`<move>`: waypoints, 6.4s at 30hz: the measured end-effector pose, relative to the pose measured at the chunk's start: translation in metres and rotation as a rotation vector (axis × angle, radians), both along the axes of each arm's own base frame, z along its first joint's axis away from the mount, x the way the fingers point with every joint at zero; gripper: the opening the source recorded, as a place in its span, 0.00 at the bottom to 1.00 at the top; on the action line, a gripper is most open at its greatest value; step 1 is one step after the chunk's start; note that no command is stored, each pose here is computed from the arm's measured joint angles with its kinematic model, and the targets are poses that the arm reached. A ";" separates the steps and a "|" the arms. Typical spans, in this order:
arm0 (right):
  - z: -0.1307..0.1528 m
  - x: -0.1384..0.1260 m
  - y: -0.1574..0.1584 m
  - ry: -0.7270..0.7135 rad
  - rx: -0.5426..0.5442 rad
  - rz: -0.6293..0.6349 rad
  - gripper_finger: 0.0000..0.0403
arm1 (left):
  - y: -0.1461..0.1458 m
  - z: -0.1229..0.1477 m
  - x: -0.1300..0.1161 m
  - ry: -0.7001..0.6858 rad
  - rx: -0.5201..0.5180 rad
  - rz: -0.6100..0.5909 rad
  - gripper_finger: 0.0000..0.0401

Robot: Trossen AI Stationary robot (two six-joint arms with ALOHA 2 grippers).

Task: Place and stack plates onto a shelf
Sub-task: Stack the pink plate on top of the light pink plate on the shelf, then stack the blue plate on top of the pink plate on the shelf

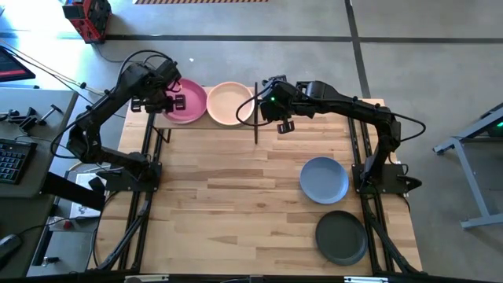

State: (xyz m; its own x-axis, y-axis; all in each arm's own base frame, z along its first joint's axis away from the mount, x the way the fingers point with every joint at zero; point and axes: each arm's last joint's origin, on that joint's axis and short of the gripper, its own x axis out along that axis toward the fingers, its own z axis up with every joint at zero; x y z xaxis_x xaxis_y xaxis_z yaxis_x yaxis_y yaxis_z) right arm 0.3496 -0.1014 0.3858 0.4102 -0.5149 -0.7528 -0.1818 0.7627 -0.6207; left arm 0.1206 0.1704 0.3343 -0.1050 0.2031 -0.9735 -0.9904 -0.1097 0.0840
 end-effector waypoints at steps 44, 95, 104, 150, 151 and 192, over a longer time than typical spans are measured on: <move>0.000 0.000 0.000 -0.001 0.000 0.000 0.33 | -0.021 0.019 -0.009 -0.142 0.066 0.018 0.28; 0.000 0.002 0.002 -0.126 0.180 -0.094 0.33 | -0.018 0.025 0.002 -0.316 0.115 0.167 0.28; -0.001 0.001 0.002 -0.167 0.231 -0.165 0.33 | 0.001 0.005 0.011 -0.330 0.182 0.084 0.28; -0.010 -0.008 0.030 -0.185 0.453 -0.508 0.33 | -0.008 -0.015 0.021 -0.176 -0.016 -0.192 0.27; -0.011 -0.009 0.033 -0.174 0.473 -0.538 0.33 | -0.011 -0.010 0.019 -0.193 0.009 -0.202 0.26; -0.184 -0.047 0.179 0.039 0.625 -1.248 0.33 | -0.131 0.048 -0.015 -0.539 0.193 -0.788 0.18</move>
State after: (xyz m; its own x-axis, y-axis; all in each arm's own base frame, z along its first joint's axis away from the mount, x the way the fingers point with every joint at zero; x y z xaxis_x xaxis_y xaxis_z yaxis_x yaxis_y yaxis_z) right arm 0.3028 0.0775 0.2015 -0.0917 -0.0992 -0.9908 0.8057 0.5774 -0.1324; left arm 0.1059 0.0396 0.3820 0.5795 0.1855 -0.7936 -0.6860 0.6367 -0.3522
